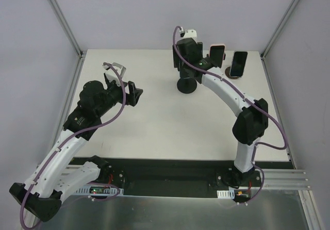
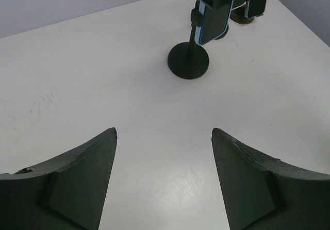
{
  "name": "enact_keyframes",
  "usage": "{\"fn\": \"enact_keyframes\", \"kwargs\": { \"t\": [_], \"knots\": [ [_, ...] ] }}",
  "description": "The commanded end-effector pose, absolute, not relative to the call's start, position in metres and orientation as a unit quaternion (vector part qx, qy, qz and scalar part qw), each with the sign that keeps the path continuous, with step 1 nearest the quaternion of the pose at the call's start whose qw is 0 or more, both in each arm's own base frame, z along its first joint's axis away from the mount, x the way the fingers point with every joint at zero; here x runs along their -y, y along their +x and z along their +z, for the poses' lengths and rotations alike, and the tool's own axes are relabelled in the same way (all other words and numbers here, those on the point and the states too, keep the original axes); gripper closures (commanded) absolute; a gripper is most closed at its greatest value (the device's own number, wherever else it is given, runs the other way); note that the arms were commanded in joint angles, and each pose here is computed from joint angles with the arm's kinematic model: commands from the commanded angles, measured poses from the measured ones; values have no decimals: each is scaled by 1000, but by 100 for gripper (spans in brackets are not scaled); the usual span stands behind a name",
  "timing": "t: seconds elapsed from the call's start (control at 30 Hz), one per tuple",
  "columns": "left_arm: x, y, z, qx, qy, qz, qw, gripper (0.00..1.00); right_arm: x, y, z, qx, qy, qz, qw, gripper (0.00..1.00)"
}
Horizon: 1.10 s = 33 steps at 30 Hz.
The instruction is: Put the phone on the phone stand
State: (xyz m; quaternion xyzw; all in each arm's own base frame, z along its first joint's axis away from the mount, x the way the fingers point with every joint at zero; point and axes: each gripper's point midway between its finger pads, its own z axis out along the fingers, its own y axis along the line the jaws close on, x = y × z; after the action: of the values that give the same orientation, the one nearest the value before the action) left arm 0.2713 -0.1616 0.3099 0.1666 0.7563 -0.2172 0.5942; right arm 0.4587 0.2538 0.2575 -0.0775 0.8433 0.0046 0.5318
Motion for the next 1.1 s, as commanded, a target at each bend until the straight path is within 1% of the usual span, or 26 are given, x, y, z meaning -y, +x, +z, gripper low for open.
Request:
{"fn": "enact_keyframes", "kwargs": {
  "t": [0.0, 0.07, 0.13, 0.17, 0.2, 0.33, 0.53, 0.57, 0.63, 0.67, 0.7, 0.73, 0.77, 0.8, 1.03, 1.07],
  "knots": [
    [163, 276, 318, -748, 154, -232, 603, 28, -218, 494, 309, -812, 48, -60, 578, 99],
    [164, 276, 318, -748, 153, -237, 601, 28, -219, 505, 320, -806, 59, -53, 586, 99],
    [164, 277, 317, -749, 150, -241, 598, 28, -224, 516, 308, -812, 68, -47, 577, 99],
    [164, 278, 317, -750, 149, -242, 598, 28, -225, 521, 316, -808, 77, -35, 583, 99],
    [165, 278, 315, -751, 150, -243, 595, 28, -227, 526, 308, -812, 76, -35, 578, 99],
    [165, 279, 315, -752, 149, -246, 593, 28, -224, 544, 305, -807, 90, -27, 583, 99],
    [165, 281, 312, -754, 148, -248, 590, 28, -226, 558, 300, -802, 99, -20, 589, 99],
    [166, 281, 312, -754, 147, -249, 589, 27, -227, 559, 299, -803, 100, -15, 588, 97],
    [166, 282, 310, -757, 147, -249, 586, 23, -231, 558, 295, -808, 93, -5, 582, 76],
    [165, 283, 310, -757, 146, -249, 586, 22, -233, 556, 295, -810, 89, 2, 579, 53],
    [165, 283, 310, -757, 145, -250, 586, 21, -235, 553, 295, -813, 85, 10, 576, 38],
    [165, 283, 309, -757, 145, -251, 585, 21, -240, 550, 291, -818, 76, 21, 569, 24],
    [165, 283, 310, -757, 145, -252, 585, 20, -241, 546, 297, -818, 76, 32, 569, 1],
    [165, 284, 308, -758, 145, -252, 584, 20, -243, 543, 301, -819, 68, 38, 569, 3],
    [164, 286, 306, -758, 149, -246, 586, 20, -226, 522, 339, -818, 45, 23, 573, 4],
    [164, 287, 305, -758, 150, -245, 585, 20, -217, 510, 359, -810, 49, 26, 584, 4]
  ]
}}
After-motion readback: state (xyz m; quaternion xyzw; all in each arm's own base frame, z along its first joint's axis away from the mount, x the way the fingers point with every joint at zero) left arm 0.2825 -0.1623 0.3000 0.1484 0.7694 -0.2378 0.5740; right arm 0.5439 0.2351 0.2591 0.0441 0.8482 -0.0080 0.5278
